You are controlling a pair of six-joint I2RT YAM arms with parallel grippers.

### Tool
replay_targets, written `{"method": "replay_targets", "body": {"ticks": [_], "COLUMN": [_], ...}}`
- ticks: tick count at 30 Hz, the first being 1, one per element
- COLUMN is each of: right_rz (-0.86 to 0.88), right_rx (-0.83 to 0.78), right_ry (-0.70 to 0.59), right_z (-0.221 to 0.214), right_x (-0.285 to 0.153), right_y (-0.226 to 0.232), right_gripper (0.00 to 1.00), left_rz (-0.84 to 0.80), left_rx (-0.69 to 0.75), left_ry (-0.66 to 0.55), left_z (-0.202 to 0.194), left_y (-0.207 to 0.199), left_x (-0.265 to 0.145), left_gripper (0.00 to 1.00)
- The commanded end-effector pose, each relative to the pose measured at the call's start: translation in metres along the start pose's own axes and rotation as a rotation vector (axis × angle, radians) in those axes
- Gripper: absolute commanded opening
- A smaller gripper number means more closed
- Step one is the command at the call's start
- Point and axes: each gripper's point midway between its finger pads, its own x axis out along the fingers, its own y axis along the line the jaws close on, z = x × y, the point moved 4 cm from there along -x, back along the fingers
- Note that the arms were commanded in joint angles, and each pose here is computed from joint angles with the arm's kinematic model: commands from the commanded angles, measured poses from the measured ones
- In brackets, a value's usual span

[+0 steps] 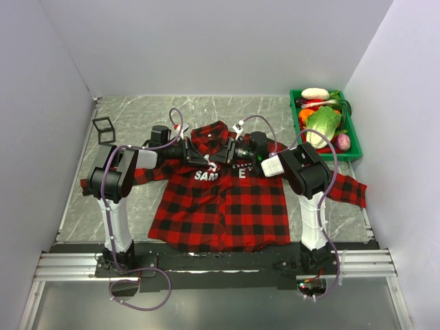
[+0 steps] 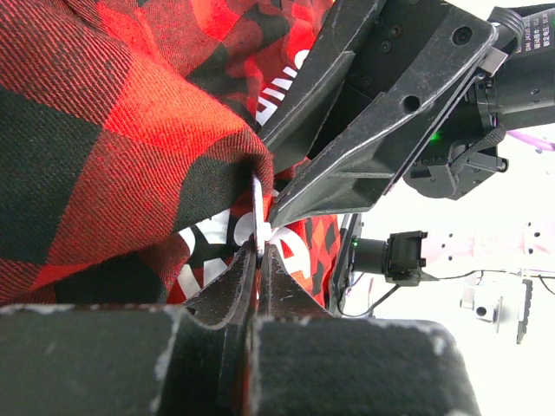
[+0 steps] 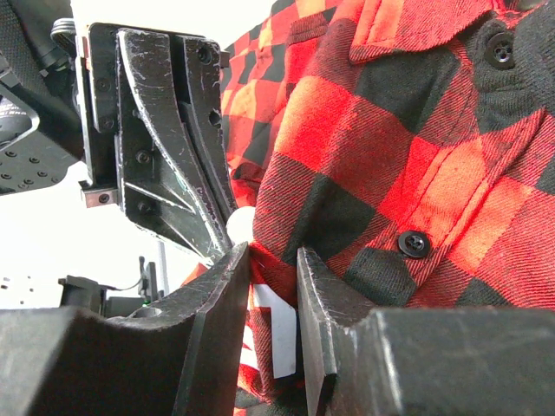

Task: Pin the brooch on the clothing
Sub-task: Pin the brooch to the clothes.

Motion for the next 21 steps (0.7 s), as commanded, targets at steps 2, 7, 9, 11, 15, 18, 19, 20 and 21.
{"method": "replay_targets", "body": {"ticks": [2,7,9,11,15,18,19,20,21], "right_rz": [0.075,0.062,0.05,0.042,0.029,0.014,0.013,0.005,-0.003], "right_rx": [-0.07,-0.066,-0.065,-0.072,-0.076,-0.068,-0.071,-0.069,-0.075], "right_ry": [0.029,0.032,0.033,0.037,0.031,0.017,0.013,0.008,0.003], "right_z": [-0.004,-0.005,-0.004,-0.005,-0.004,-0.003,-0.003,-0.002,-0.001], "right_x": [0.006,0.008,0.008,0.009,0.009,0.008,0.008,0.007,0.007], "right_y": [0.02,0.017,0.015,0.016,0.014,0.012,0.013,0.013,0.013], "right_gripper": [0.34,0.34,0.34,0.34,0.34,0.33,0.33,0.33,0.33], "left_rz": [-0.106,-0.108,-0.108,-0.114,-0.121,-0.128,-0.125,-0.124,-0.124], "left_rx": [0.113,0.122,0.135,0.143,0.151,0.163,0.159,0.163,0.166], "left_ry": [0.047,0.055,0.056,0.06,0.059,0.056,0.057,0.059,0.058], "left_z": [-0.001,-0.003,-0.004,-0.005,-0.005,-0.007,-0.009,-0.01,-0.011], "left_y": [-0.031,-0.033,-0.035,-0.037,-0.039,-0.043,-0.042,-0.042,-0.043], "left_x": [0.01,0.011,0.012,0.012,0.011,0.009,0.009,0.008,0.007], "left_gripper": [0.01,0.01,0.01,0.01,0.01,0.01,0.01,0.01,0.01]}}
